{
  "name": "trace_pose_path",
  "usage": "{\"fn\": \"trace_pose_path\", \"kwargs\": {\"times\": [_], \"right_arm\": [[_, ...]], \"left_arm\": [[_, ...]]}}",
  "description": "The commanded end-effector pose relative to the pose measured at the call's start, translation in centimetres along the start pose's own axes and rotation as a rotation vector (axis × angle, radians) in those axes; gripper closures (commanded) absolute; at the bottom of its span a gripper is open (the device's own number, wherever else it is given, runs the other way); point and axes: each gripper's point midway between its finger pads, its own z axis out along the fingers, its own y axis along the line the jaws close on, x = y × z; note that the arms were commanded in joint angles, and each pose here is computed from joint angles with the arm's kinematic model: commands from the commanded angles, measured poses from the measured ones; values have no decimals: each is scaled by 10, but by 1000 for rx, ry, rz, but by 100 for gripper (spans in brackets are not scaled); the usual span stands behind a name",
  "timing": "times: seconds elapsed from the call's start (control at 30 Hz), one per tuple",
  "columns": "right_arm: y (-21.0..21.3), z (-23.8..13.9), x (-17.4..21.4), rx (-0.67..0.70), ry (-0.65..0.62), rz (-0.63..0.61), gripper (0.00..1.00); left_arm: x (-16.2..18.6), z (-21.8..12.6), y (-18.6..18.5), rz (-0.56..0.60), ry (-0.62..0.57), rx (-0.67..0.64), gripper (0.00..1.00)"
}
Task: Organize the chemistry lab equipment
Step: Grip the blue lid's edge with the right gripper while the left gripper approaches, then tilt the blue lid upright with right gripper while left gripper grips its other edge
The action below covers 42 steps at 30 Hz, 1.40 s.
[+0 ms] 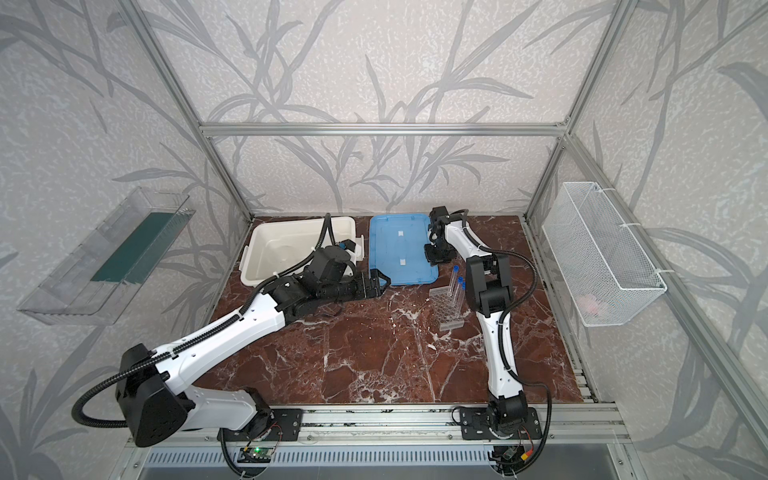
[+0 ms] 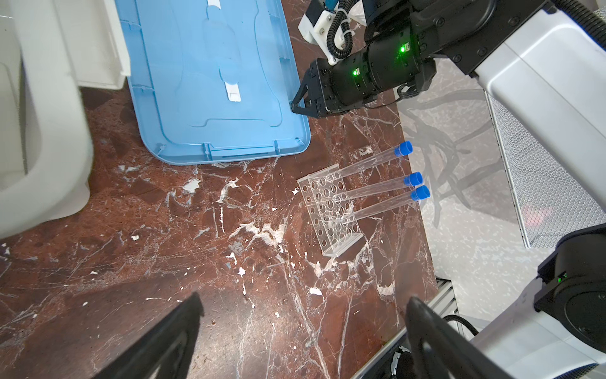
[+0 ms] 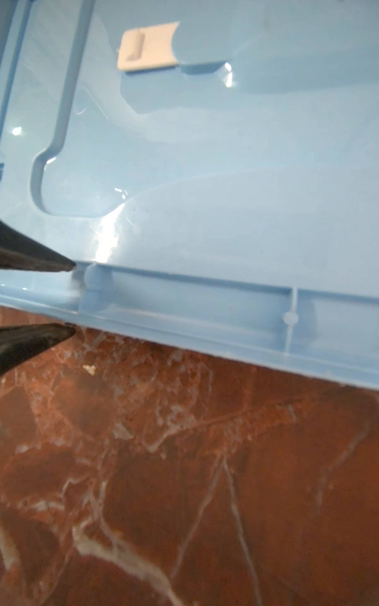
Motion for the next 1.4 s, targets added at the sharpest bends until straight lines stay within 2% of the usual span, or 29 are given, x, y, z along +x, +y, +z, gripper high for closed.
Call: {"fn": "trace_pose_path", "kwargs": {"times": [0.0,0.17,0.5,0.6,0.83,1.37], "right_arm": [[-5,-6,7,34,17,-12,73],[-6,1,10,45,25,-17,77],[3,11,7,-16,26,14,100],[5,-4,1,-28,-13,37,100],[5,-59,-25,-104,-207,139,100],[1,-154,-18,-50,-378,118,100]], "left_arm": [[-4,-6,-2,-2,-28,7,2],[-4,-5,-3,-6,-27,11,2],[-5,-6,-5,-10,-29,17,2],[-5,-8,-3,-8,-35,7,2],[-8,-13,-3,-3,-48,8,2],[-16,-19,-6,13,-90,22,2]]}}
